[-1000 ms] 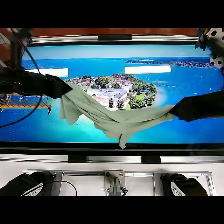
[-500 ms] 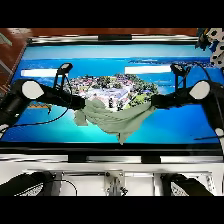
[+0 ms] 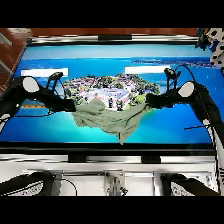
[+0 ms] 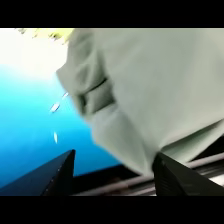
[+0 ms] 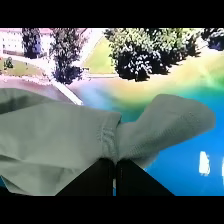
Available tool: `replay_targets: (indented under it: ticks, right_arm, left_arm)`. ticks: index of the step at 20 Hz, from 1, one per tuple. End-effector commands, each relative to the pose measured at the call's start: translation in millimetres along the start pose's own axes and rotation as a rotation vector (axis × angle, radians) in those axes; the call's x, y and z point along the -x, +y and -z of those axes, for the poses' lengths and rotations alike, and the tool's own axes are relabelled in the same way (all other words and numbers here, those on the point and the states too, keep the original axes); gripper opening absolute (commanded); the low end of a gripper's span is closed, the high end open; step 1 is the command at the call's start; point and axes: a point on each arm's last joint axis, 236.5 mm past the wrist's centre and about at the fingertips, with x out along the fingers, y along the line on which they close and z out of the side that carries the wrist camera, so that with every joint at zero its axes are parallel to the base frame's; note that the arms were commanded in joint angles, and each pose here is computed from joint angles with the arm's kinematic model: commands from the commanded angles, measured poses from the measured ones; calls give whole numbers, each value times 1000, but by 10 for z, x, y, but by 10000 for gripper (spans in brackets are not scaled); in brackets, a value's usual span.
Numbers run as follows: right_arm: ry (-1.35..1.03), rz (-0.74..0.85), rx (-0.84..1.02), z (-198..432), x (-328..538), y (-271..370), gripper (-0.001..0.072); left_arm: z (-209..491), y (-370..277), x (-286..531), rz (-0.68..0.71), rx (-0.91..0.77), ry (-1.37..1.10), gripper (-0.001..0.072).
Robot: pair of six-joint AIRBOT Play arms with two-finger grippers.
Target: Fold the shirts.
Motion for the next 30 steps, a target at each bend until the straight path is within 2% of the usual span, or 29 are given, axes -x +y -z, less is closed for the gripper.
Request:
replay_targets:
  ticks: [1, 4, 8, 11, 12, 14, 15, 17, 19, 21, 23, 25, 27, 30]
  right_arm:
    - [77, 0, 17, 180, -8, -3, 59]
    - [76, -1, 16, 176, -8, 0, 59]
    - [77, -2, 15, 180, -8, 1, 59]
    - [77, -2, 15, 179, -9, 1, 59]
    - [78, -2, 15, 180, -8, 2, 59]
    - [90, -2, 15, 208, -5, 1, 59]
    - [102, -3, 15, 237, -3, 4, 59]
    - [125, -8, 40, 292, 73, 34, 59]
    - [92, -24, 143, 222, 321, 151, 59]
    - [-15, -37, 281, 9, 781, 362, 59]
    - [-229, -32, 370, -369, 1463, 643, 59]
    - [-526, -47, 414, -761, 2367, 1011, 59]
    - [-763, -110, 439, -881, 3178, 1376, 59]
    - [-890, -140, 492, -678, 3815, 1610, 59]
  left_arm:
    - [432, 405, -58, -10, 110, 148, 593]
    - [533, 327, -363, 45, 138, 142, 614]
    - [232, 83, -622, 175, 252, -22, 614]
    - [55, -77, -710, 212, 263, -81, 610]
    - [31, -124, -742, 210, 250, -91, 555]
    - [-2, -217, -749, 210, 222, -105, 103]
    - [-36, -242, -716, 213, 214, -114, 34]
    - [-203, -291, -495, 217, 171, -168, 32]
    - [-540, -400, 34, 204, 48, -314, 32]
    - [-912, -562, 893, 166, -75, -528, 31]
    - [-1142, -833, 1982, 151, -176, -772, 31]
    - [-1116, -1155, 3064, 164, -262, -1002, 32]
    - [-891, -1389, 3885, 169, -328, -1177, 32]
    - [-485, -1456, 4340, 121, -380, -1259, 32]
